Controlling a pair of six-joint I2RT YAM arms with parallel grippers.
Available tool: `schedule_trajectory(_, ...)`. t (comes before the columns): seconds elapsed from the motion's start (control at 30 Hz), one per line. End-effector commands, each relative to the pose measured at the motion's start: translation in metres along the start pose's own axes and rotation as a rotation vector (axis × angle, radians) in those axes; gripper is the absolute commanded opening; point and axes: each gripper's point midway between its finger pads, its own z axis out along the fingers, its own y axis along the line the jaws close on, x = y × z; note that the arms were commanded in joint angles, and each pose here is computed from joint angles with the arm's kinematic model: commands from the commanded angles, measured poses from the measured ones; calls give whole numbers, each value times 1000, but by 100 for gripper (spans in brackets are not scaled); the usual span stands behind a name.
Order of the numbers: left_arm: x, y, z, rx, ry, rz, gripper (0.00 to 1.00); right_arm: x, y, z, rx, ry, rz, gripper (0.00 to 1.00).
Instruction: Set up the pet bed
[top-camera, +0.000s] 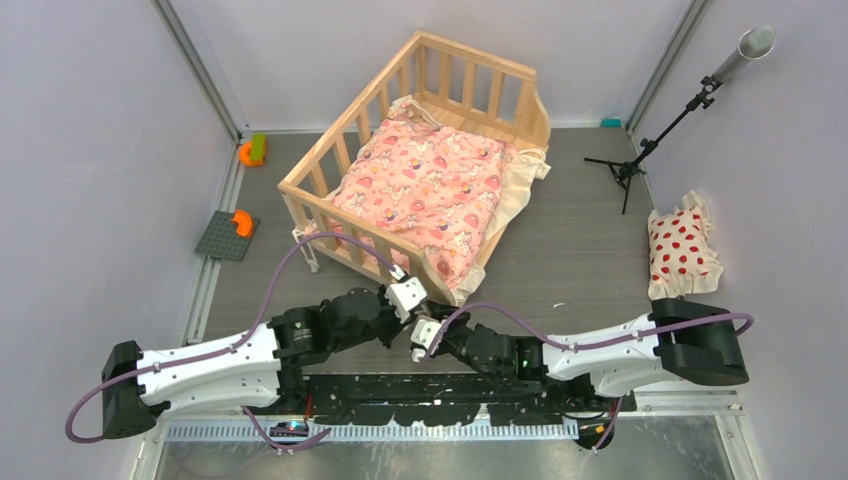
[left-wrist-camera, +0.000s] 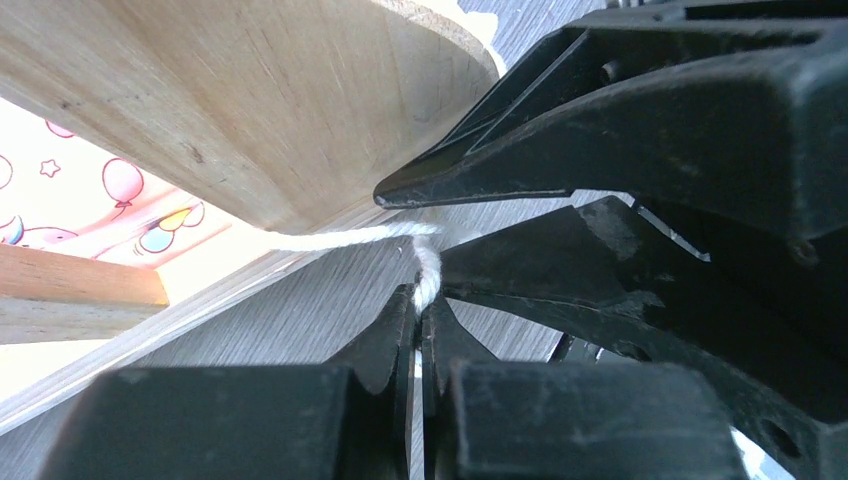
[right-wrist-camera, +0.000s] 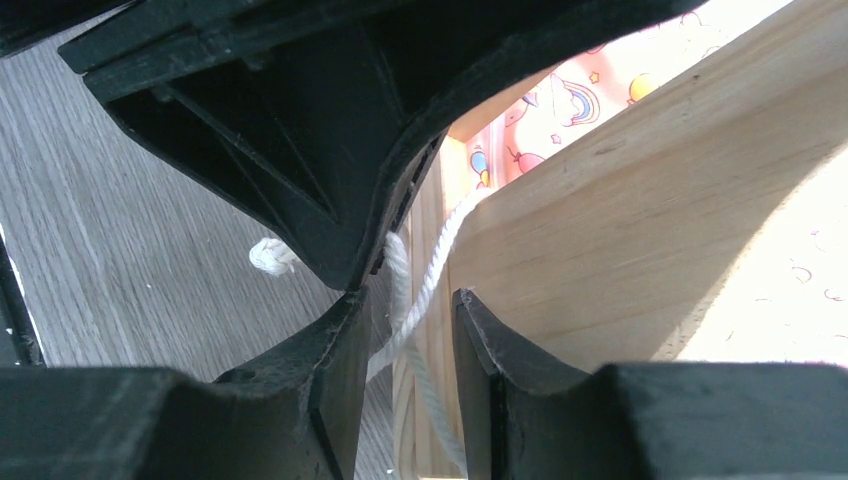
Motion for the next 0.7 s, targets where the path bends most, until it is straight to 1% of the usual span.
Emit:
schedule_trajectory(0.0, -31, -8, -6, 42, -83, -6, 0, -29, -19, 10, 68, -89, 105, 39)
schedule_trajectory(0.1, -31, -8, -6, 47, -86, -6, 0, -27, -20, 12, 75, -87, 116, 33)
schedule_trajectory(0.3, -32, -9, -8, 53, -92, -5, 0, -21, -23, 12, 98, -80, 150, 15)
schedule_trajectory(0.4, -33, -8, -10, 51, -100, -6, 0, -18, -23, 10, 98, -77, 177, 8)
schedule_trajectory(0.57, -34, -6, -12, 38, -109, -8, 0, -14, -17, 7, 68, -75, 204, 1)
schedule_trajectory(0.67, -35, -3, -11, 22, -114, -9, 0, -14, -11, 6, 33, -70, 212, 1)
